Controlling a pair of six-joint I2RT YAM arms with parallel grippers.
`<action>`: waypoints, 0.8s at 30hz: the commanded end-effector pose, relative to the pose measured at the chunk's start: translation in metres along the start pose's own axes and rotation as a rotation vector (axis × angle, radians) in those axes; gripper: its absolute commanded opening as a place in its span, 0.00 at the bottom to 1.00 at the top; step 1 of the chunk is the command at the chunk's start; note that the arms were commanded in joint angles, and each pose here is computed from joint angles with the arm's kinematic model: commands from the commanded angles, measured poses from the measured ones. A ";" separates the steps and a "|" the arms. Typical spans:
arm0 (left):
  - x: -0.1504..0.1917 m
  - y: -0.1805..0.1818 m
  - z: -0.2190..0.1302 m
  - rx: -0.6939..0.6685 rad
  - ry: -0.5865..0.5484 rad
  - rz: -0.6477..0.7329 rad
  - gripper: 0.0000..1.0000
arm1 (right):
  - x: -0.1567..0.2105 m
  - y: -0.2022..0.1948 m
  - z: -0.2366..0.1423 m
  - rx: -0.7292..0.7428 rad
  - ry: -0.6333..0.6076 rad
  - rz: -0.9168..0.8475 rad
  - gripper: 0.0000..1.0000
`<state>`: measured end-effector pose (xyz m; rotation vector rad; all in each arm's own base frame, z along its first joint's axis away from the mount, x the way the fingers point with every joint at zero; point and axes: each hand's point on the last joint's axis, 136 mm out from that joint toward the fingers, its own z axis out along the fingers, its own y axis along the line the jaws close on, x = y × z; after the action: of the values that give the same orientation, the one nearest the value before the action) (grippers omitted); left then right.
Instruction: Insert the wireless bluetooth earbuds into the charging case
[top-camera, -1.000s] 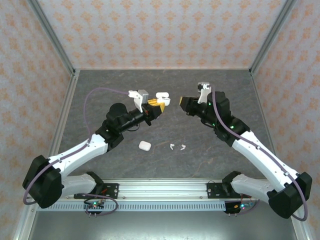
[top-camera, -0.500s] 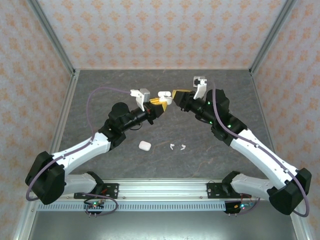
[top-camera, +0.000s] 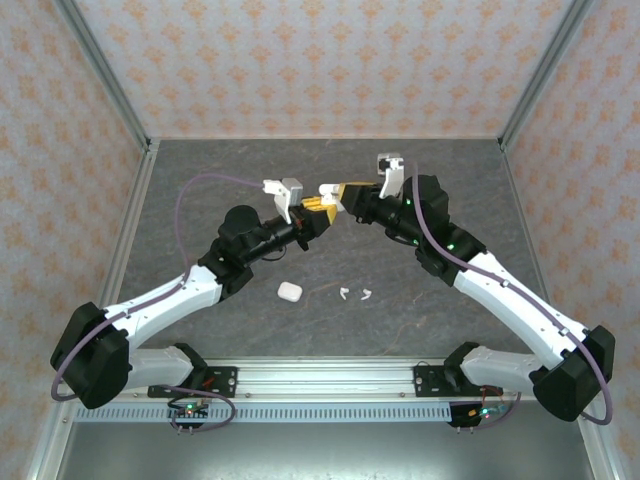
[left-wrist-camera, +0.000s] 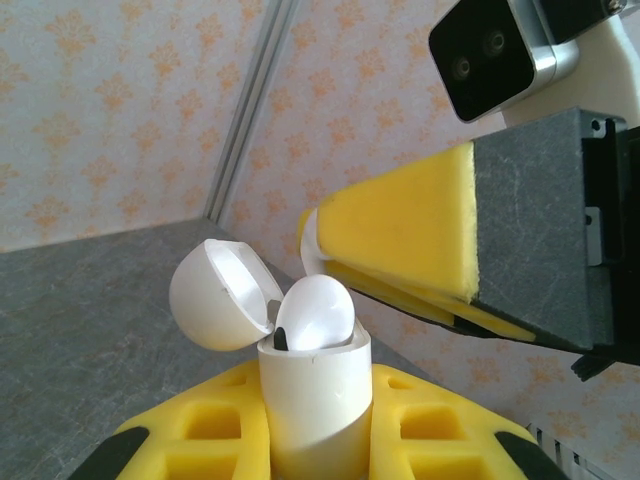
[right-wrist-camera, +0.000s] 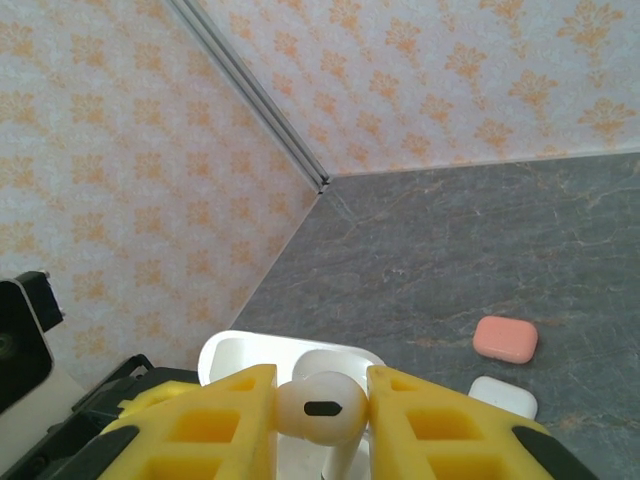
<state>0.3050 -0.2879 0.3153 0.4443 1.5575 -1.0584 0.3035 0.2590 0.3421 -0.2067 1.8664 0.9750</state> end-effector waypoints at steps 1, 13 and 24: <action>-0.026 -0.015 0.001 0.045 -0.071 0.042 0.00 | -0.002 0.010 -0.004 -0.024 0.016 -0.031 0.26; -0.024 -0.013 0.002 0.042 -0.066 0.045 0.00 | 0.014 0.011 -0.001 -0.041 0.092 -0.009 0.28; -0.020 -0.013 0.002 0.041 -0.060 0.049 0.00 | 0.001 0.023 -0.004 -0.070 0.089 0.003 0.37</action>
<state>0.3045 -0.2892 0.3138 0.4495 1.5612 -1.0612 0.2960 0.2652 0.3356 -0.2578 1.9399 0.9918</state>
